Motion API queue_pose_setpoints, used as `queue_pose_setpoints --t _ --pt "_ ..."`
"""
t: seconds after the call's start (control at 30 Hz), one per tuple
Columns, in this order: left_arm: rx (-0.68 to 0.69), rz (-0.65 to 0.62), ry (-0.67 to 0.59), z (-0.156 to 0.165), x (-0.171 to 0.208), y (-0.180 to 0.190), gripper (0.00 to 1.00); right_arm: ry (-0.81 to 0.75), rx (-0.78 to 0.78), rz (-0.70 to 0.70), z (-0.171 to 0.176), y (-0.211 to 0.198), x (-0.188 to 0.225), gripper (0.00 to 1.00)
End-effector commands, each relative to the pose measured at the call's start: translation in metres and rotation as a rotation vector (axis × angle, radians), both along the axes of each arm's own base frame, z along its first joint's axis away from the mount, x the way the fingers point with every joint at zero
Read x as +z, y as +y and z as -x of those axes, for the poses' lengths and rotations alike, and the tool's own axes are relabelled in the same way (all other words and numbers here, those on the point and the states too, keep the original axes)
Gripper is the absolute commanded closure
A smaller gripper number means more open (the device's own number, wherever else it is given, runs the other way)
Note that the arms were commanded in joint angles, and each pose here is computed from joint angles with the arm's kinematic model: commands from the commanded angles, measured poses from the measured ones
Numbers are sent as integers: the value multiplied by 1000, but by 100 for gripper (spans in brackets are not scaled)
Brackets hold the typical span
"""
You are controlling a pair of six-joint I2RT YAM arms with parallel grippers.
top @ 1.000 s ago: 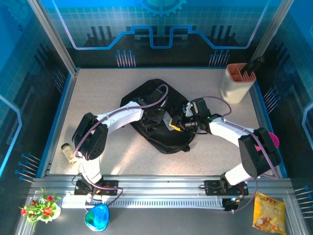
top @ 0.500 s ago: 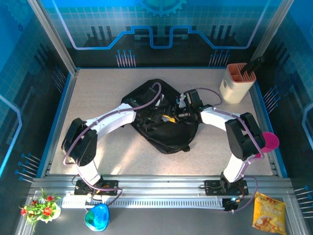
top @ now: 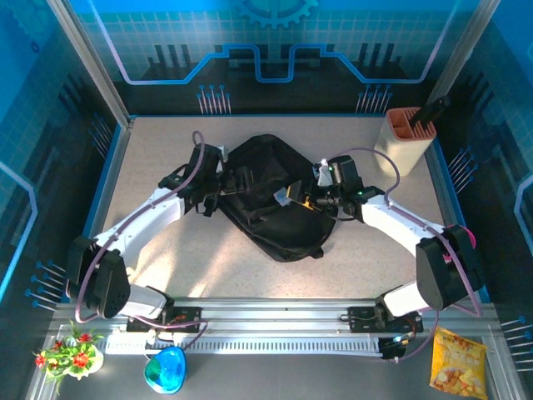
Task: Pack the student bag
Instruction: Place the loose stationery in the student bag.
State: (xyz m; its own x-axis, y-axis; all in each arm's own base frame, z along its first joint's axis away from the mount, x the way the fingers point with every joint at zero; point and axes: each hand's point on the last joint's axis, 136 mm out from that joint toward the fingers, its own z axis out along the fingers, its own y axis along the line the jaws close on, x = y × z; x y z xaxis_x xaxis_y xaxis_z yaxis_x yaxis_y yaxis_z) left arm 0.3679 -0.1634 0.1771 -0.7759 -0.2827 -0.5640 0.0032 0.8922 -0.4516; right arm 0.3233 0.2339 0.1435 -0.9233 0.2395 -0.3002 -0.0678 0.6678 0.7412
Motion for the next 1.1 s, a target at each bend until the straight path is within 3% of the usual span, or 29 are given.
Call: queue_pose_setpoints --t 0.0,0.27,0.57,0.77,0.9,1.07 --pt "-3 151 -10 4 13 -9 6 14 -6 116 9 -9 -16 43" --pt "51 181 7 13 2 12 1 14 -31 118 -9 5 -17 48" --pt "64 204 28 22 -4 21 1 22 21 124 -37 42 -28 73" --pt "68 222 38 27 -6 22 1 14 48 75 -60 71 -44 78" --pt "86 226 42 29 -8 26 1 -11 51 48 -60 72 -38 76" --pt "143 225 37 28 -12 39 1 -80 43 110 -41 48 -15 58"
